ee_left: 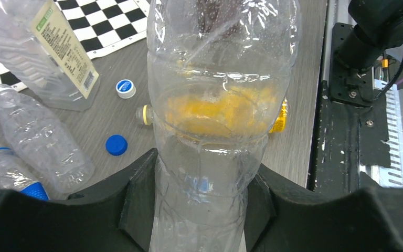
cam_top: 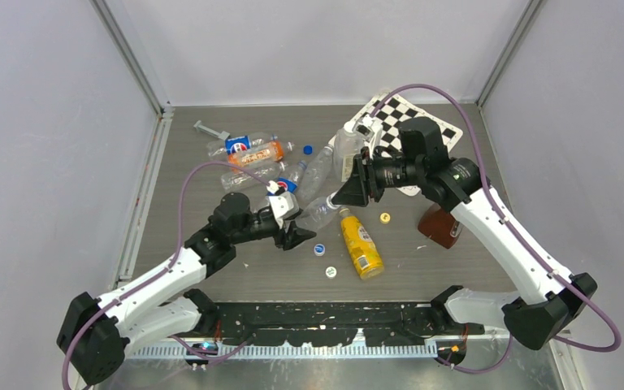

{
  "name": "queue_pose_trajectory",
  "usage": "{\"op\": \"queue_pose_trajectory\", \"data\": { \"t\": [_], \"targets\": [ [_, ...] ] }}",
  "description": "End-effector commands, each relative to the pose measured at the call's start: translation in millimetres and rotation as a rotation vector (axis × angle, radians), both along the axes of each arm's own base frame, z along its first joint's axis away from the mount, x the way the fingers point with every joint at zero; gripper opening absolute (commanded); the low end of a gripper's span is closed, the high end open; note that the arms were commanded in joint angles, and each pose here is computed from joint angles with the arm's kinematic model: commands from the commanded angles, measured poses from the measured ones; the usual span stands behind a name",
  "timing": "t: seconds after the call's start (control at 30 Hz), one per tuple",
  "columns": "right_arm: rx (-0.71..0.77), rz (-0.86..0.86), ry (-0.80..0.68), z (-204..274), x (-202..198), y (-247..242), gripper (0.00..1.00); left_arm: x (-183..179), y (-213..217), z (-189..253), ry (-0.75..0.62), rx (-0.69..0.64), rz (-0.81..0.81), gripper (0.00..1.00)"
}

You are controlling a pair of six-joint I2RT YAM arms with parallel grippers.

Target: Screw on the bottle caps

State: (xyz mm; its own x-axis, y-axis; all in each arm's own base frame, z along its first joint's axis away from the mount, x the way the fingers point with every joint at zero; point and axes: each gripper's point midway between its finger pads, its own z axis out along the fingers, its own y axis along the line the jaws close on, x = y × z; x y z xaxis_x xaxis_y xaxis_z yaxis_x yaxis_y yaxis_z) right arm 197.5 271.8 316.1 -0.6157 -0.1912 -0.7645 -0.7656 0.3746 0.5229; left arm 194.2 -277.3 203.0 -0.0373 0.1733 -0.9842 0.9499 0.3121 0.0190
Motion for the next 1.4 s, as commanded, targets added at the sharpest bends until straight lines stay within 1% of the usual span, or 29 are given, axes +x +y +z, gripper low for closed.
{"op": "queue_pose_trajectory", "data": {
  "t": [0.0, 0.17, 0.2, 0.27, 0.47, 0.7, 0.77, 1.03, 1.17, 1.3, 1.37],
  "targets": [
    [0.002, 0.115, -0.005, 6.3, -17.2, 5.2, 0.01, -0.5, -14.9, 53.2, -0.096, -0.130, -0.053, 0.00],
    [-0.102, 0.085, -0.005, -7.9, -11.4, -4.9, 0.01, 0.1, -13.8, 50.0, -0.091, -0.091, -0.054, 0.00],
    [-0.124, 0.083, 0.016, -12.9, -12.3, -6.9, 0.01, 0.4, -13.3, 49.2, -0.092, -0.082, -0.055, 0.00],
    [-0.139, 0.093, 0.022, -15.1, -13.9, -8.1, 0.01, -0.6, -12.8, 47.8, -0.090, -0.066, -0.062, 0.00],
    [-0.180, 0.117, 0.018, -21.4, -18.3, -5.0, 0.00, -8.6, -14.7, 45.1, -0.058, -0.042, -0.108, 0.00],
    [-0.209, 0.129, 0.011, -27.7, -18.5, 3.7, 0.01, -14.3, -16.7, 48.3, -0.023, -0.050, -0.135, 0.00],
    [-0.222, 0.139, -0.010, -28.6, -18.4, 4.2, 0.00, -15.0, -17.0, 47.9, -0.011, -0.044, -0.139, 0.00],
    [-0.219, 0.120, -0.040, -31.1, -13.2, 7.5, 0.01, -14.9, -19.0, 54.2, -0.010, -0.086, -0.132, 0.00],
    [-0.189, 0.118, 0.002, -33.1, -15.0, 13.7, 0.01, -10.0, -16.7, 56.9, -0.054, -0.098, -0.105, 0.00],
    [-0.166, 0.033, 0.076, -33.4, -7.7, 20.1, 0.01, -1.9, -10.5, 57.6, -0.118, -0.086, -0.056, 0.00],
    [-0.145, -0.024, 0.148, -33.4, -5.7, 23.9, 0.01, 2.1, -7.3, 57.5, -0.149, -0.077, -0.032, 0.00]
  ]
}}
